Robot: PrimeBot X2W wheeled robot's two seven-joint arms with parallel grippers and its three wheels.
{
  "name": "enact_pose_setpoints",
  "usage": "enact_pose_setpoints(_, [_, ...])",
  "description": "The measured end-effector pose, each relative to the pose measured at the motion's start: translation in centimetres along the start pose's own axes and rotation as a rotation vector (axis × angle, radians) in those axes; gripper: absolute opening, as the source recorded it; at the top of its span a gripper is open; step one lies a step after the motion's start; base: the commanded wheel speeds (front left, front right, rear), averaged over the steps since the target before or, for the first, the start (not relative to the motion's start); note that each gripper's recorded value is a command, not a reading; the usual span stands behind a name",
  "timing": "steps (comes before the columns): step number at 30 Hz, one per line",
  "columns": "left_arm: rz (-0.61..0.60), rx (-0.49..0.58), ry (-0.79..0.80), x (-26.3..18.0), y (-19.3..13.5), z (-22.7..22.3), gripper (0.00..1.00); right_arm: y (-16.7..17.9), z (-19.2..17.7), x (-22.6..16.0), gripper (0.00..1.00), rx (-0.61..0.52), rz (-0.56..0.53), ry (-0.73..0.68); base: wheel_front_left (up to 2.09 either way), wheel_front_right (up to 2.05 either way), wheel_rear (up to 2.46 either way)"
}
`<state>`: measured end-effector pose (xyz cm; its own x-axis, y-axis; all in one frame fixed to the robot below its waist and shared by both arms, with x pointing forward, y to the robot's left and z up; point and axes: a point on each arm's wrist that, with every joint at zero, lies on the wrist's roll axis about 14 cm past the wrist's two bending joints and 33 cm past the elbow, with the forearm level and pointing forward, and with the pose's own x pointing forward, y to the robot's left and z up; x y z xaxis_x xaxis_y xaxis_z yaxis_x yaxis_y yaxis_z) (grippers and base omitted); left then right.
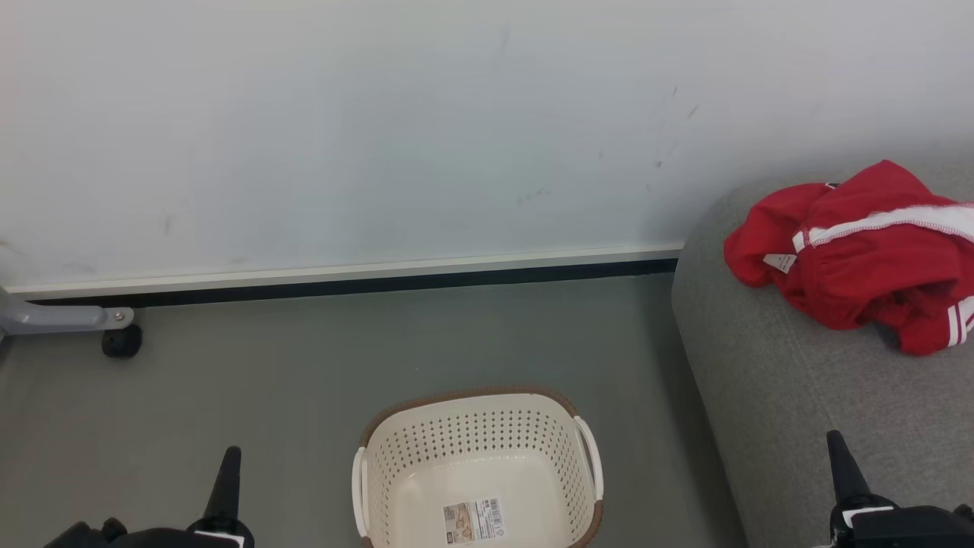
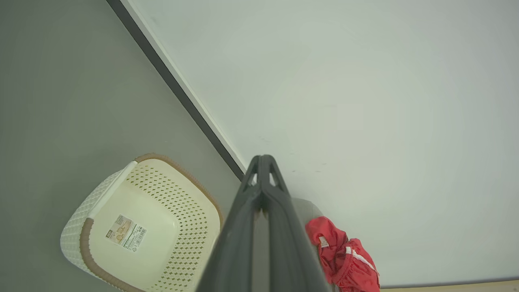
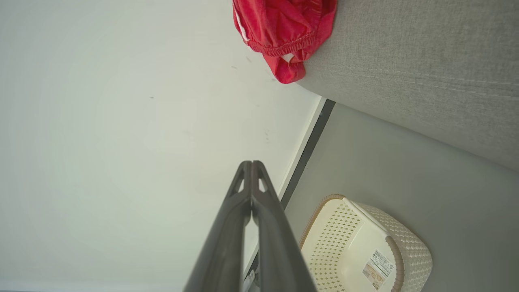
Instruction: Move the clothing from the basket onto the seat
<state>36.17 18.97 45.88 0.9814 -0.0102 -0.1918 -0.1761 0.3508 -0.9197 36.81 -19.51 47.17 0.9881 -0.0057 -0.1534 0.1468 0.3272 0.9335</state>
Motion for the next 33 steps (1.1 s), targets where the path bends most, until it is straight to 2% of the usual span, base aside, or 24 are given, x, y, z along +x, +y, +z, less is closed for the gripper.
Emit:
enact_pose_setpoints(21, [-0.085,-0.326,-0.008,1.1,-1.7,0.8,0.00,0.3,1.2,0.8,0.00,0.315,0.049,-0.024,0.00,0.00,0.00])
enact_pose_setpoints(33, [-0.102,-0.358,-0.008,1.3,-2.0,0.9,0.00,0.8,1.4,1.1,0.00,0.337,0.067,-0.026,0.00,0.00,0.00])
